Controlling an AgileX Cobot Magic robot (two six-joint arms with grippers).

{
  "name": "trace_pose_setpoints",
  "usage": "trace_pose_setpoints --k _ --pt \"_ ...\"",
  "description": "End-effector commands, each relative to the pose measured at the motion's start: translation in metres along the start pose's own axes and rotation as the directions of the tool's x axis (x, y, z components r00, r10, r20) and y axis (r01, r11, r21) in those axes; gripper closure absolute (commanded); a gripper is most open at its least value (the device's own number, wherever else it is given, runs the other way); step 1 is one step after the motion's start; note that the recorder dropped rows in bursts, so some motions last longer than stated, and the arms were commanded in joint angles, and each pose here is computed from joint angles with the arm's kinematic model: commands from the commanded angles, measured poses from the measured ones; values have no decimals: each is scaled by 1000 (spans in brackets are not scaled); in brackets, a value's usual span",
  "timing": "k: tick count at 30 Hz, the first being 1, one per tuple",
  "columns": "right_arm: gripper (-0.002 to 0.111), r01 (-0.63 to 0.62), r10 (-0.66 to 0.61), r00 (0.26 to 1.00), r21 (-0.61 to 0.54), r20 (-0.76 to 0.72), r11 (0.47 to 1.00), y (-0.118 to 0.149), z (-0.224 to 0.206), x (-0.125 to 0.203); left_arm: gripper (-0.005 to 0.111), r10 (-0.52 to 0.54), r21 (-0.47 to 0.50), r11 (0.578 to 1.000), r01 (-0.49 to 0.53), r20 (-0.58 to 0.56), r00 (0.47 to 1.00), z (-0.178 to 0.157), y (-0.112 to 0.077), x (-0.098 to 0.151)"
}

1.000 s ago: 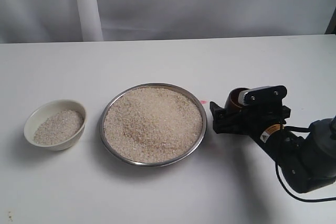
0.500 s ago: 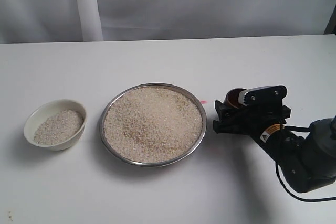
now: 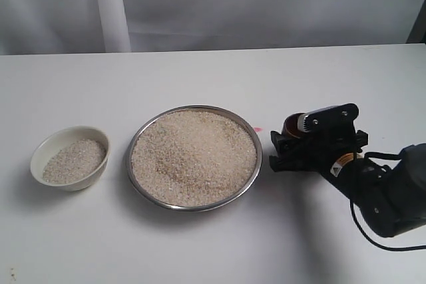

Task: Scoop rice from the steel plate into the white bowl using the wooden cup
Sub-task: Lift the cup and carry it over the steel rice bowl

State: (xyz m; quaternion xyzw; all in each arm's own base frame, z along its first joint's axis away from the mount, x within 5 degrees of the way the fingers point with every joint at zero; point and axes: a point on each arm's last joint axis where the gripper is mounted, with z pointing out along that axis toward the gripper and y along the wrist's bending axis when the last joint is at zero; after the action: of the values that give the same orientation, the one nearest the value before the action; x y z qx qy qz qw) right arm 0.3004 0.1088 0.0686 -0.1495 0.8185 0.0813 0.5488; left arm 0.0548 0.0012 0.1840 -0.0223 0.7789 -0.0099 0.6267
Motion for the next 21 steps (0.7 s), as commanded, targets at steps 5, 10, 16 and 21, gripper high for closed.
trace_pose_setpoints --k 5,10,16,21 --pt "108 166 -169 981 -31 -101 986 -3 -35 -58 107 -6 6 1000 6 19 1000 -1 0 -3" --pt "108 288 -297 948 -95 -111 953 0 -70 -101 107 -6 6 1000 6 19 1000 -1 0 -3" --pt "108 558 -585 699 -197 -412 806 8 -107 -167 107 -6 6 1000 6 19 1000 -1 0 -3" --pt "108 769 -775 450 -249 -444 588 46 -103 -206 107 -6 6 1000 6 19 1000 -1 0 -3"
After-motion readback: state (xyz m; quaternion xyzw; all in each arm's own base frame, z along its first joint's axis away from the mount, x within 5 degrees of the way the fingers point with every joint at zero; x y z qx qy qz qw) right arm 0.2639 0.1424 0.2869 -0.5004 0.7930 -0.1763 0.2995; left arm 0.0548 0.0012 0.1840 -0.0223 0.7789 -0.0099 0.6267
